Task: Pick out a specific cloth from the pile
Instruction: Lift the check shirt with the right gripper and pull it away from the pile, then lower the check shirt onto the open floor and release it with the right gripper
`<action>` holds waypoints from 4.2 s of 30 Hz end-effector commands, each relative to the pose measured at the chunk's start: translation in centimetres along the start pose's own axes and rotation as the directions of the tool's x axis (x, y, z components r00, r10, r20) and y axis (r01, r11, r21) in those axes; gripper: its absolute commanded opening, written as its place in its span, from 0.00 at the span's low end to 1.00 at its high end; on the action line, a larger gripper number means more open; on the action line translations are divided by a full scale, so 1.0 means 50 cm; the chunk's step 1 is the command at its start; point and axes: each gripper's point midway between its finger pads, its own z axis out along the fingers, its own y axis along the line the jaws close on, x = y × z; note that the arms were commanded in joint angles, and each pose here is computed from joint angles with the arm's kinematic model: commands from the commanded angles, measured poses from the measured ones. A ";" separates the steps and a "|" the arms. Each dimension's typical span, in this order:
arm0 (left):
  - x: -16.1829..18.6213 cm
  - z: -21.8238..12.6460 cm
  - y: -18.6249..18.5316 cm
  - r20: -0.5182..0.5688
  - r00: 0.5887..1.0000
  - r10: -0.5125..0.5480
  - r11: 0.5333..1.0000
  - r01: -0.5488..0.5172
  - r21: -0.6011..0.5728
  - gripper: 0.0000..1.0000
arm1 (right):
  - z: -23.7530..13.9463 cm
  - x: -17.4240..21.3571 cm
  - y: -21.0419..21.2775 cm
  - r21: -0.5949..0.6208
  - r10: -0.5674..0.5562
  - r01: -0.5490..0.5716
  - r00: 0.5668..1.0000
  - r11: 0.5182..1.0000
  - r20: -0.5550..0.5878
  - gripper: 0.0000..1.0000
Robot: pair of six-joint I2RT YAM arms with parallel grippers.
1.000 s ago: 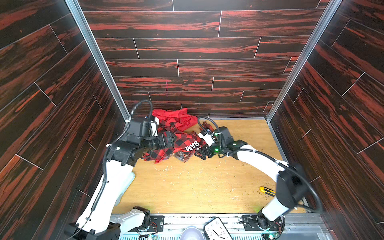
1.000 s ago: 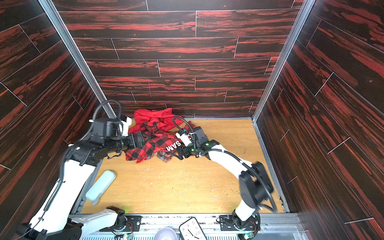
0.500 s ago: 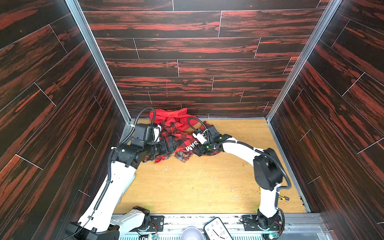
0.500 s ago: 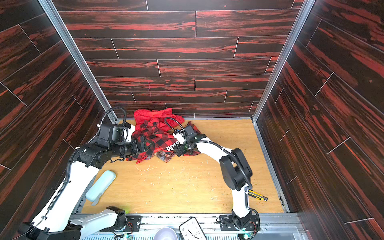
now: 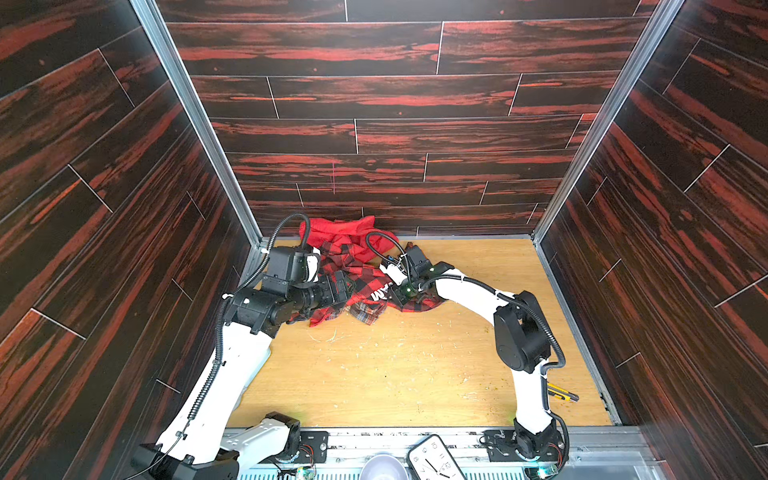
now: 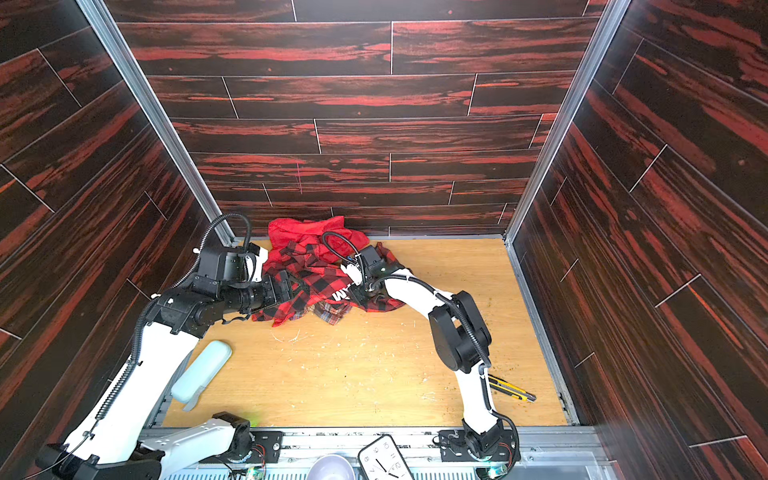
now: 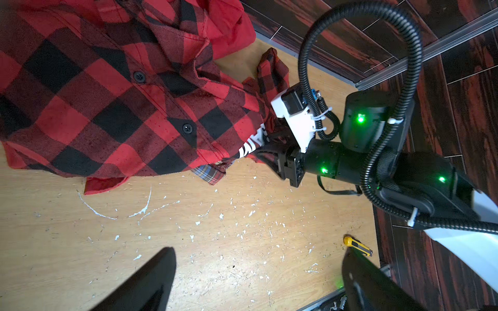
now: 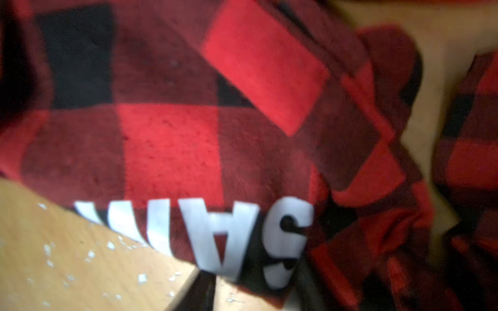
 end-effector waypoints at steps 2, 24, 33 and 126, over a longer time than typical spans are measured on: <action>-0.014 -0.010 -0.001 0.032 0.999 -0.001 1.000 0.001 -0.006 0.99 | 0.003 -0.005 0.008 -0.010 -0.016 0.016 1.000 1.000 -0.013 0.02; -0.115 -0.095 -0.006 0.323 0.937 0.130 0.991 -0.113 -0.071 0.99 | -0.909 -0.548 -0.059 -0.249 0.268 -0.103 0.295 0.963 0.917 0.00; -0.105 -0.066 0.000 0.338 0.934 0.116 0.993 -0.110 -0.035 0.99 | -1.264 -0.382 -0.330 -0.296 0.278 -0.350 -0.102 0.889 0.955 0.00; 0.058 0.175 -0.206 0.023 0.888 0.459 0.847 -0.445 0.290 0.99 | -0.516 0.526 -0.632 0.199 0.837 -0.971 0.218 0.134 0.503 0.82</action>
